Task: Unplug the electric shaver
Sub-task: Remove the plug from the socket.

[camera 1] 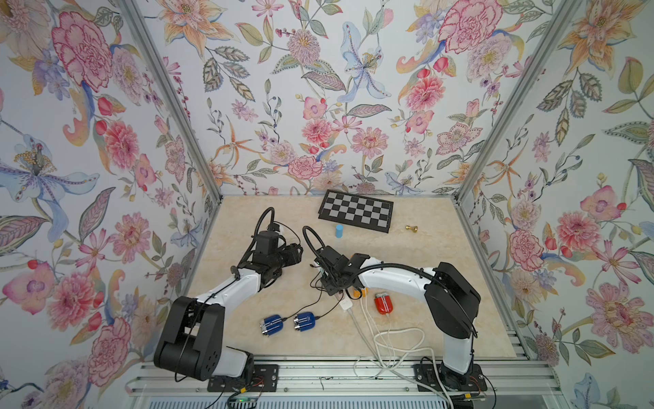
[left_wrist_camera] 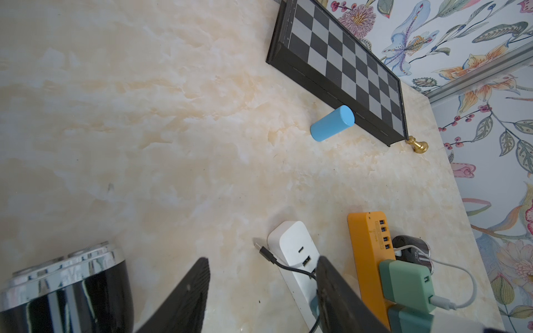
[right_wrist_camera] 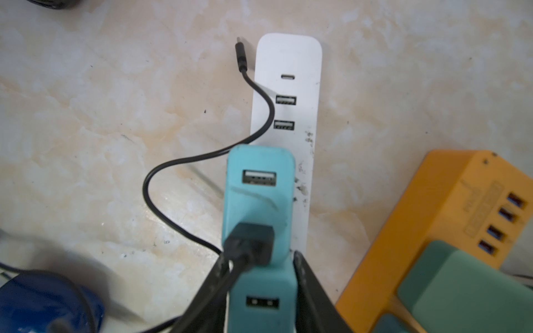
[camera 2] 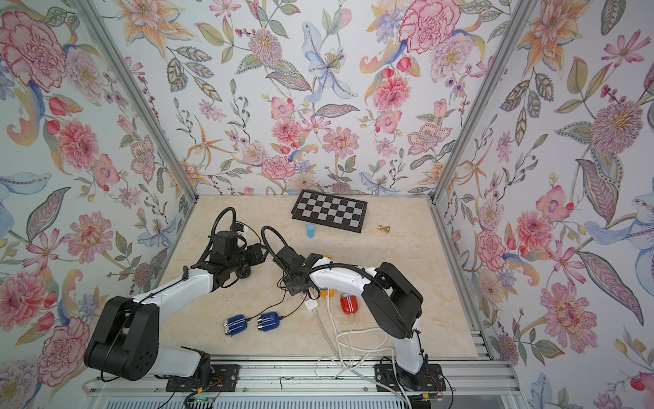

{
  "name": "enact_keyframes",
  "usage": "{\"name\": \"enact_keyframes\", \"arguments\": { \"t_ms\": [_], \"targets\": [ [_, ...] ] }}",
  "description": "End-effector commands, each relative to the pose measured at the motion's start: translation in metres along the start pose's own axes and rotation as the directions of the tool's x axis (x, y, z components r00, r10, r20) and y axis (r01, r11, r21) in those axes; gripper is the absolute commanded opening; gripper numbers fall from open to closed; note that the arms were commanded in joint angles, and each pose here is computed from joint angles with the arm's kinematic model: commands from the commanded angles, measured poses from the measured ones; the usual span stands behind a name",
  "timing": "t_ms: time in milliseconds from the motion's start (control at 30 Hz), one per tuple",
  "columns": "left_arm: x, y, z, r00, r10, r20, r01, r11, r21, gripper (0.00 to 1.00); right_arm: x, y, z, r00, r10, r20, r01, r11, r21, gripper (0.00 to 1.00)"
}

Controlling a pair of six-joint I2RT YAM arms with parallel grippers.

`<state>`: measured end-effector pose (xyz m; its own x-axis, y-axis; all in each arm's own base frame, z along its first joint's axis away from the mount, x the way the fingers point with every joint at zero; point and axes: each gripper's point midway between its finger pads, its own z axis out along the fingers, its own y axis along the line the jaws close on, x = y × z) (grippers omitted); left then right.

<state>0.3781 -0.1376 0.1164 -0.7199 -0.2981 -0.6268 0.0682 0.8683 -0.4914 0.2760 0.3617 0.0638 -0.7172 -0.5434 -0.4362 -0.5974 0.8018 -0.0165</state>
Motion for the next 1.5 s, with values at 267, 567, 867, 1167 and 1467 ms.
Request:
{"name": "enact_keyframes", "arguments": {
  "t_ms": [267, 567, 867, 1167, 1467],
  "targets": [
    [-0.006, 0.002, 0.006, 1.000, -0.010, 0.011, 0.010, 1.000, -0.002, 0.62, -0.005, -0.001, -0.009, 1.000, -0.002, -0.018, 0.002, 1.000, -0.021, 0.20],
    [-0.006, -0.018, 0.022, 1.000, 0.011, -0.023, -0.011, 0.999, 0.033, 0.68, -0.024, -0.004, -0.032, 0.994, -0.081, 0.072, 0.078, 0.996, 0.051, 0.15],
    [-0.002, -0.029, 0.059, 0.989, -0.108, -0.103, 0.113, 0.993, 0.044, 0.81, -0.042, -0.003, -0.050, 0.973, -0.126, 0.193, 0.108, 0.989, 0.103, 0.14],
    [-0.006, -0.035, 0.062, 0.966, -0.230, -0.118, 0.238, 0.969, 0.062, 0.85, -0.046, 0.003, -0.055, 0.951, -0.171, 0.258, 0.141, 0.981, 0.134, 0.14],
    [-0.003, -0.047, 0.044, 0.938, -0.341, -0.059, 0.344, 0.898, 0.276, 0.86, -0.053, 0.001, -0.061, 0.941, -0.143, 0.308, 0.126, 0.989, 0.074, 0.14]
  ]
}}
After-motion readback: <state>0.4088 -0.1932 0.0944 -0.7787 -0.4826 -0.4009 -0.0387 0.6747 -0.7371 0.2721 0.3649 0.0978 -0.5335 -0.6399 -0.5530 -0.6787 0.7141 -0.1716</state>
